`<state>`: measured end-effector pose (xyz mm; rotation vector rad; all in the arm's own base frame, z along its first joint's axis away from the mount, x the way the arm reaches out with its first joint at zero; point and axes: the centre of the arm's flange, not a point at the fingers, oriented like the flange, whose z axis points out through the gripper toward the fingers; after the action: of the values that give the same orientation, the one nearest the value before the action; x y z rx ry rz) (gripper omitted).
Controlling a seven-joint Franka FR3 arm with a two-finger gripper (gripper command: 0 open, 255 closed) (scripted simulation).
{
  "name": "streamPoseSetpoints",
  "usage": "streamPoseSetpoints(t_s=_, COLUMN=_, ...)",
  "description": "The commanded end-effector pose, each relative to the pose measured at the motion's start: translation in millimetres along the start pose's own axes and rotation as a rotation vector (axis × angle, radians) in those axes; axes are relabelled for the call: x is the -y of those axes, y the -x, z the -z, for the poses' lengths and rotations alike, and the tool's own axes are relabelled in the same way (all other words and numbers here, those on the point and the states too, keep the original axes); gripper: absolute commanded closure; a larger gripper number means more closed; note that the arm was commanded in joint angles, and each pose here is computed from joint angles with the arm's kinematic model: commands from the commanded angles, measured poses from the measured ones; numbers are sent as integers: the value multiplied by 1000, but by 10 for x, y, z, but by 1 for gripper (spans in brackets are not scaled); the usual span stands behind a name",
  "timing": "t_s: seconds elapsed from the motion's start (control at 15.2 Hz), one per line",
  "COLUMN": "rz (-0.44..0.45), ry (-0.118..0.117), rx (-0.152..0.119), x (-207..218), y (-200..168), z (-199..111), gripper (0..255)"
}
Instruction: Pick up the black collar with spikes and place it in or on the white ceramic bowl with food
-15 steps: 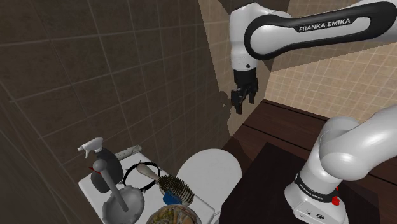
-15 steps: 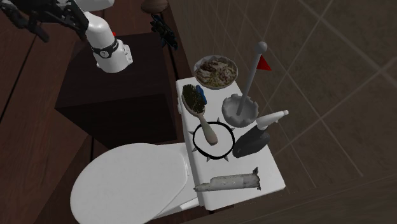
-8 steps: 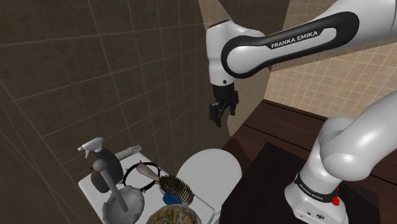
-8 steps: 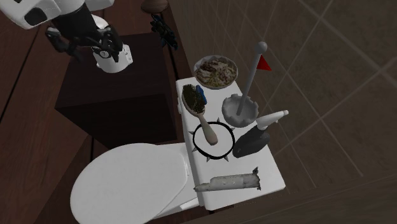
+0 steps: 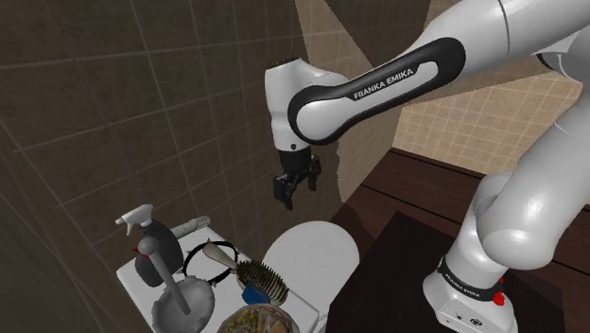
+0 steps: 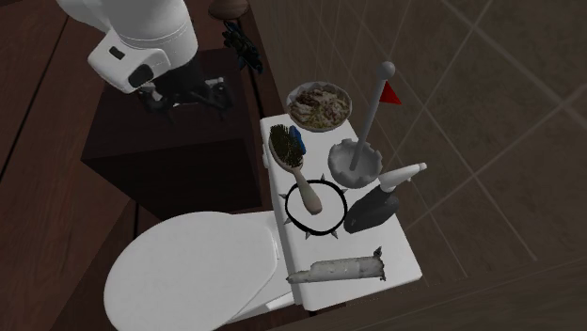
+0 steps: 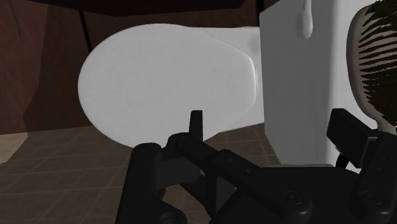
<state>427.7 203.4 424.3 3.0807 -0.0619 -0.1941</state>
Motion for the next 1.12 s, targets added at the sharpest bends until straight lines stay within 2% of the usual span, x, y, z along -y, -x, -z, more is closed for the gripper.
streamPoseSetpoints(t_s=0.0, rz=4, ry=-5, rx=-6, x=197, y=-114, z=-76, gripper=0)
streamPoseSetpoints(t_s=1.06, rz=38, ry=-40, rx=-48, x=1902, y=-1044, z=-689, gripper=0)
